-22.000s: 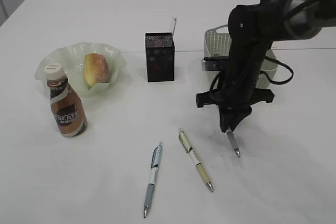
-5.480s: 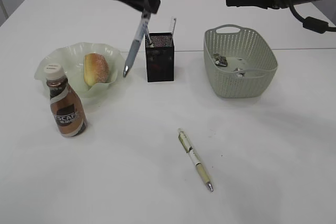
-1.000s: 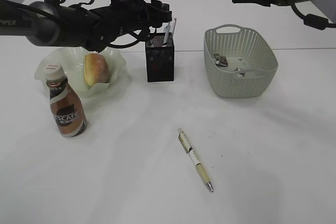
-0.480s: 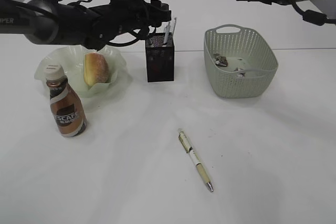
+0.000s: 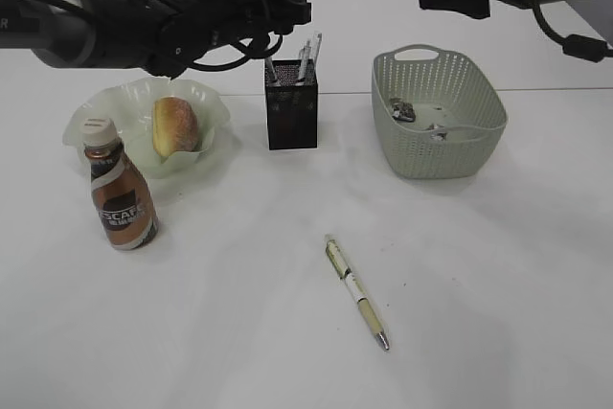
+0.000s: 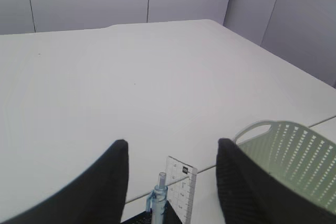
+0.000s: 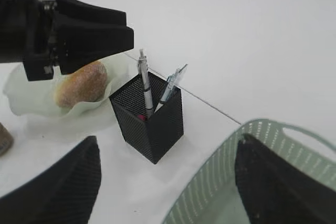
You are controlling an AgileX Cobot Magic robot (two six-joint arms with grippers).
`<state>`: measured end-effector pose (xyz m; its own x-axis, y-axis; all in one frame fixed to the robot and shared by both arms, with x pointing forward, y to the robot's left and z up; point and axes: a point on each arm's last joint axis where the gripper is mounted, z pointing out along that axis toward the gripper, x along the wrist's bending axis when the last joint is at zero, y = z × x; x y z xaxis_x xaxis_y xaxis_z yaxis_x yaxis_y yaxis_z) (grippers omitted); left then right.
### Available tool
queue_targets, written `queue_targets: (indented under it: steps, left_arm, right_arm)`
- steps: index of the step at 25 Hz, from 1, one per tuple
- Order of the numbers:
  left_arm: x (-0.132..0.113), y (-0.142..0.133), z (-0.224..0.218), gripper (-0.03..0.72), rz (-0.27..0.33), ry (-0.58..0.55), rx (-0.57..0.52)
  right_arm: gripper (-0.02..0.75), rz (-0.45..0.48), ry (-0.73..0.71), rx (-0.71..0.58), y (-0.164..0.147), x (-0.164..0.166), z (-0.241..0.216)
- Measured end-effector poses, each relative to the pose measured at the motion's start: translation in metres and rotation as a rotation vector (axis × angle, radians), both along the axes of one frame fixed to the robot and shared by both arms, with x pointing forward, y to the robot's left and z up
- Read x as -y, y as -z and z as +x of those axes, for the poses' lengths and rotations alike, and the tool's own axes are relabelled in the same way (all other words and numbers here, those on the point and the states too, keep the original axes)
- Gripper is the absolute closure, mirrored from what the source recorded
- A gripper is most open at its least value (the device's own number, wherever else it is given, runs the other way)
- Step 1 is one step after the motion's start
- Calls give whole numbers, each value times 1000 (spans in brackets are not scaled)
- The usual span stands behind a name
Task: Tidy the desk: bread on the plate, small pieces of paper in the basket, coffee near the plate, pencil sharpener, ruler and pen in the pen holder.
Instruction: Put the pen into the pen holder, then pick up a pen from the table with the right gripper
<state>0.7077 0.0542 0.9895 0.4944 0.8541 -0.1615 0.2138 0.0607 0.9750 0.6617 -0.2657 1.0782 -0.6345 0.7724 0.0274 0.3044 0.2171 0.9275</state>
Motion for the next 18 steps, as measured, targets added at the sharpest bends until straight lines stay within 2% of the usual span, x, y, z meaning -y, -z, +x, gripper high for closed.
queue_targets:
  steps: [4, 9, 14, 18]
  left_arm:
    - [1, 0, 0, 288, 27, 14, 11]
    - [1, -4, -2, 288, 57, 27, 27]
    - [1, -8, -3, 288, 94, 46, 51]
    - [1, -8, -4, 288, 150, 58, 51]
  right_arm:
    - [153, -114, -68, 96, 0, 0, 0]
    - [153, -300, -154, 248, 1, 0, 0]
    - [153, -532, -129, 352, 13, 10, 4]
    - [153, -689, -83, 394, 19, 20, 8]
